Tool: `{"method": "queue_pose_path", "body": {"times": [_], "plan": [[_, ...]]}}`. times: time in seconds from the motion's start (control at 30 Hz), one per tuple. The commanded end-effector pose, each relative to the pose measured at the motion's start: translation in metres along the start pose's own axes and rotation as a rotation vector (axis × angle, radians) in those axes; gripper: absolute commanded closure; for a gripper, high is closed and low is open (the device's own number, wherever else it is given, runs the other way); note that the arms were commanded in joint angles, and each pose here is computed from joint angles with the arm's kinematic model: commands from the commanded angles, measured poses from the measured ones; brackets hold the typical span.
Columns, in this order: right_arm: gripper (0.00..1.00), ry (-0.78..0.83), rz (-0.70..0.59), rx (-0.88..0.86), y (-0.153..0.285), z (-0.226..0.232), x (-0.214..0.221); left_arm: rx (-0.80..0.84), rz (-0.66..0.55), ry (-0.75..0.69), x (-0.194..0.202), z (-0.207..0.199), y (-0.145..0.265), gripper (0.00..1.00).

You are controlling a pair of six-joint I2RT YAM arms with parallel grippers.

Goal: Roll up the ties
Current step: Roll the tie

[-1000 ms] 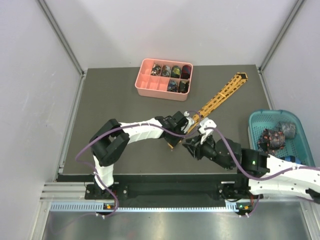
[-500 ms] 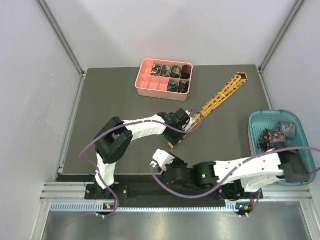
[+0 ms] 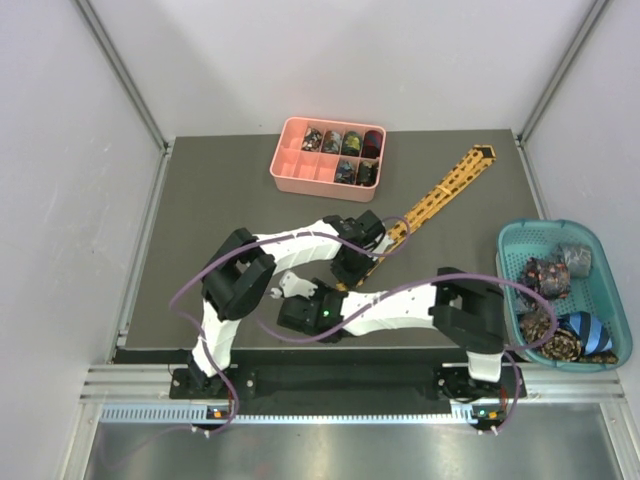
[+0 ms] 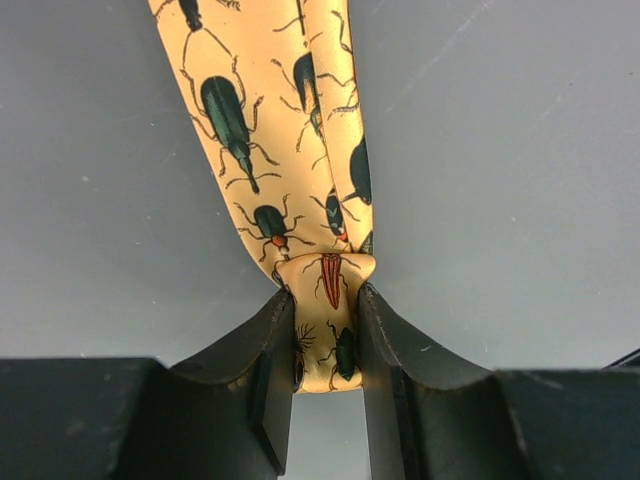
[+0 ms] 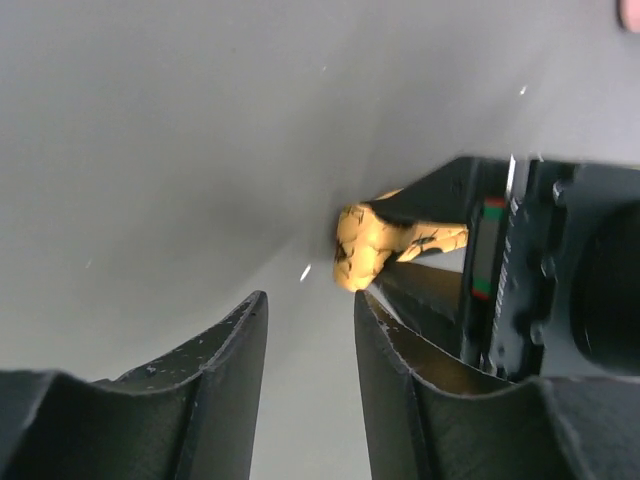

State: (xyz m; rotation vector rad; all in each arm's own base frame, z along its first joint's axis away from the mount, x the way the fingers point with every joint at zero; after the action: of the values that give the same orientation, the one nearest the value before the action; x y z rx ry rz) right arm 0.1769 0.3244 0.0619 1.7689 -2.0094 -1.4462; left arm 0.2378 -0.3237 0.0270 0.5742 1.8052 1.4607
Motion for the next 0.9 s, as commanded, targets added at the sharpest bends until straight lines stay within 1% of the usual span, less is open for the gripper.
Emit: {"method": "queue_pose_path", "body": {"times": [0.0,0.13,0.33,0.47,0.63,0.77,0.87], "plan": [[0.59,0.044,0.03,0.097,-0.009,-0.009,-0.013,0.138,0.308,0.031,0.07,-0.03,-0.019,0.66],[0.58,0.072,0.078,0.187,-0.02,-0.017,-0.01,0.142,0.318,0.027,0.068,-0.028,-0.017,0.66],[0.57,0.08,0.093,0.286,-0.026,-0.027,-0.011,0.152,0.322,0.034,0.065,-0.025,-0.016,0.66],[0.55,0.096,0.1,0.303,-0.031,-0.027,-0.008,0.154,0.334,0.032,0.066,-0.023,-0.016,0.66],[0.54,0.138,0.129,0.316,-0.041,-0.025,-0.002,0.144,0.386,0.041,0.072,-0.021,-0.018,0.66],[0.56,0.142,0.165,0.335,-0.047,-0.027,0.008,0.139,0.388,0.042,0.069,-0.02,-0.017,0.66],[0.6,0.16,0.193,0.357,-0.051,-0.03,0.016,0.128,0.391,0.04,0.067,-0.018,-0.017,0.66]]}}
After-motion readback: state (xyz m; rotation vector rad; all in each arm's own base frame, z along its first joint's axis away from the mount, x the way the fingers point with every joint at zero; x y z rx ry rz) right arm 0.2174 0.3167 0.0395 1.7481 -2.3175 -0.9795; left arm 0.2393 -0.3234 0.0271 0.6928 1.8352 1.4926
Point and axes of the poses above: each gripper's point midway between its finger pads, its own y axis back along the fingers, its own z axis along the line the jaws close on, x = y × z, the point moved 1 cm from there along y, back along the fingers, and after that the axes turned 1 degree about -y, right-handed, at the moved point
